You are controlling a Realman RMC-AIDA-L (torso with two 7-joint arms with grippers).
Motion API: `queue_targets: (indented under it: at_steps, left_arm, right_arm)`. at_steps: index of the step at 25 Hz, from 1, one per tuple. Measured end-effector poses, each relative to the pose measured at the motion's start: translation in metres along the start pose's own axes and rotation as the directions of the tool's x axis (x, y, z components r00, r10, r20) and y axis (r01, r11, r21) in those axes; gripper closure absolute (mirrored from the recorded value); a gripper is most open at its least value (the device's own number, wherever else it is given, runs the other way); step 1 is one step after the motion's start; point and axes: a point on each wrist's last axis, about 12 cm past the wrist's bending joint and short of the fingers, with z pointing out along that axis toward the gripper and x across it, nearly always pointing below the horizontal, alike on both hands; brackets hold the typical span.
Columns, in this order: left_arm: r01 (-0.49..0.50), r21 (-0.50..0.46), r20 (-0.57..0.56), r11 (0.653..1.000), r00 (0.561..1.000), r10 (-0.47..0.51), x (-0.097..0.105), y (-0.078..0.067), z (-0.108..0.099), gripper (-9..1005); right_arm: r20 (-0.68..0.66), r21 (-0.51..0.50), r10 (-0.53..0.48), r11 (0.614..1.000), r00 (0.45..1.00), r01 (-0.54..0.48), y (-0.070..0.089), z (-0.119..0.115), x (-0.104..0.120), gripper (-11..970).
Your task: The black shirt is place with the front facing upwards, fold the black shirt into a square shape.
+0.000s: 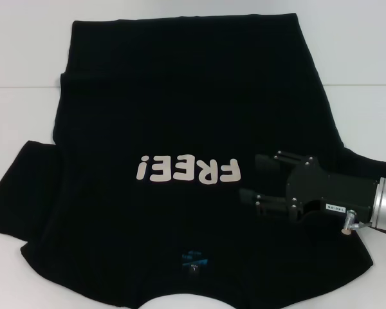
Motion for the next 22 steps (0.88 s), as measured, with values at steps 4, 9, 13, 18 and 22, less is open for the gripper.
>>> queue_targets:
  at_steps: [4, 9, 13, 18, 22]
  left_arm:
    - [0.004, -0.022, 0.010, 1.000, 1.000, -0.003, -0.003, -0.002, 0.003, 231]
    - [0.014, -0.034, 0.003, 0.999, 1.000, -0.014, -0.002, -0.002, 0.012, 127]
    - [0.012, -0.035, 0.009, 0.999, 1.000, -0.011, -0.002, -0.001, 0.016, 113]
    - [0.007, -0.033, 0.012, 0.999, 1.000, -0.006, -0.002, -0.004, 0.019, 113]
    - [0.014, -0.038, 0.024, 0.999, 1.000, -0.013, -0.002, -0.003, 0.022, 113]
  right_arm:
    - [0.000, -0.001, 0.001, 1.000, 1.000, -0.001, 0.000, 0.000, 0.000, 153]
    - [-0.002, 0.002, 0.001, 1.000, 1.000, -0.001, 0.000, 0.000, 0.000, 153]
    - [-0.003, 0.004, 0.000, 1.000, 1.000, 0.000, 0.000, 0.000, 0.000, 152]
    - [-0.004, 0.006, 0.000, 1.000, 1.000, 0.000, 0.000, 0.000, 0.001, 152]
    - [-0.005, 0.007, 0.002, 1.000, 1.000, -0.002, 0.000, 0.001, 0.001, 153]
